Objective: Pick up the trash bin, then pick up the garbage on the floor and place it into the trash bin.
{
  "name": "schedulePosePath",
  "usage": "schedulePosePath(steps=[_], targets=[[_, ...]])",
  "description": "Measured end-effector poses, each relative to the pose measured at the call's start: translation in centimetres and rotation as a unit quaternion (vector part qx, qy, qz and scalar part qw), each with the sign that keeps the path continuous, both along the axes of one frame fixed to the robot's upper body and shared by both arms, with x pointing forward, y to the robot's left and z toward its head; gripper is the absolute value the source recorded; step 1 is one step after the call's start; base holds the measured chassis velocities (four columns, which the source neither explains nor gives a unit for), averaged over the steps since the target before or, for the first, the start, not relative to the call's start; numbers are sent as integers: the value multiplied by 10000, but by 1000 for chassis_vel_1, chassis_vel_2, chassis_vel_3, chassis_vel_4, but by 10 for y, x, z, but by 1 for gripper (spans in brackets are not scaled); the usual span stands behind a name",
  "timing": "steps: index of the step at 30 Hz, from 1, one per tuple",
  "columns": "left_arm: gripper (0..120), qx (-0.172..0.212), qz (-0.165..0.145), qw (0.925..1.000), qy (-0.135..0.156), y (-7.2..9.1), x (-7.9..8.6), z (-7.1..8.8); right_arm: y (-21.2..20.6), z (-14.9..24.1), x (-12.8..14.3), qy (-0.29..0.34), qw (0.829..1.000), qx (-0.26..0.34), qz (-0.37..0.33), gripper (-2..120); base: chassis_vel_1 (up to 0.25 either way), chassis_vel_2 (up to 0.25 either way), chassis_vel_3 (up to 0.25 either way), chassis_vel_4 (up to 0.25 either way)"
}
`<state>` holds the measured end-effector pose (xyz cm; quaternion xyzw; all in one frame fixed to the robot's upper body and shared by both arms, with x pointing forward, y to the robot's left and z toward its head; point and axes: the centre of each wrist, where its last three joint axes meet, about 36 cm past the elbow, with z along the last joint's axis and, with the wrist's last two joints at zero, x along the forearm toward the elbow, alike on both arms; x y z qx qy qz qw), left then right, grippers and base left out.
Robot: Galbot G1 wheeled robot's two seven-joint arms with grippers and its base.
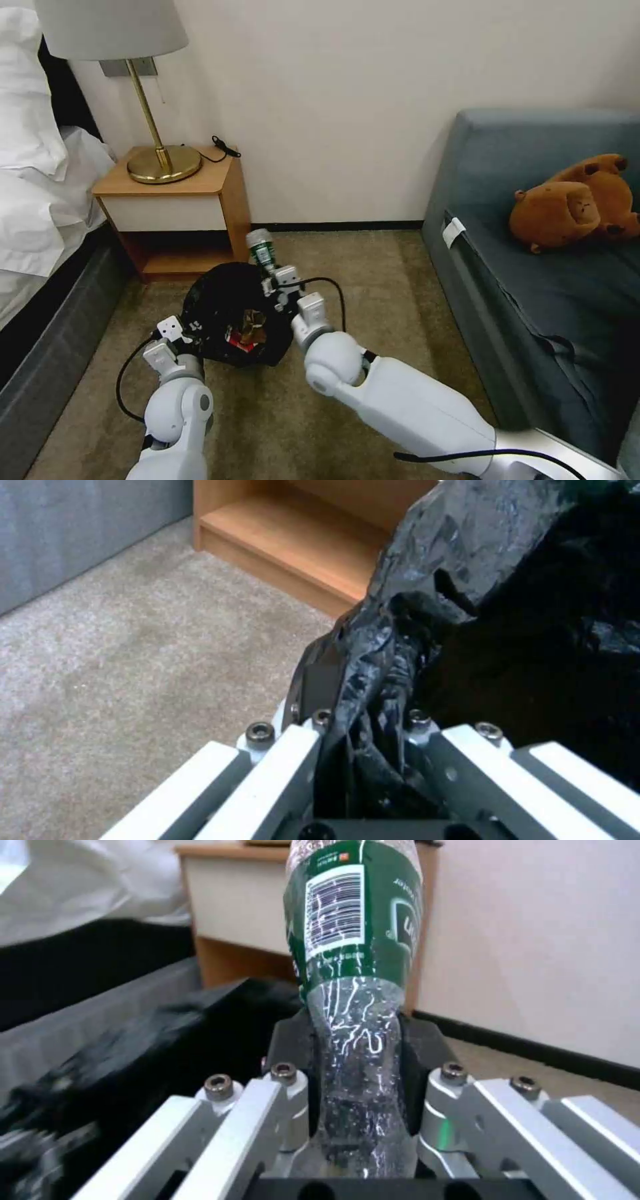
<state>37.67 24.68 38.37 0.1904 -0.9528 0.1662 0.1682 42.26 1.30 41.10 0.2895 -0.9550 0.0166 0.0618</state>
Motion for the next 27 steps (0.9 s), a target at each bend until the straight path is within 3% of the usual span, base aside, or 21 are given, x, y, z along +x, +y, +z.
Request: schedulePosePath(steps=[10, 27], targets=[[1, 14, -118, 9999, -1, -10, 2, 0, 6, -33, -3, 83, 9993, -338, 105, 19, 0, 0, 0, 0], [1, 52, -157, 9999, 10, -12, 7, -1, 4, -44, -11, 148, 9991, -372, 147, 80, 0, 0, 0, 0]])
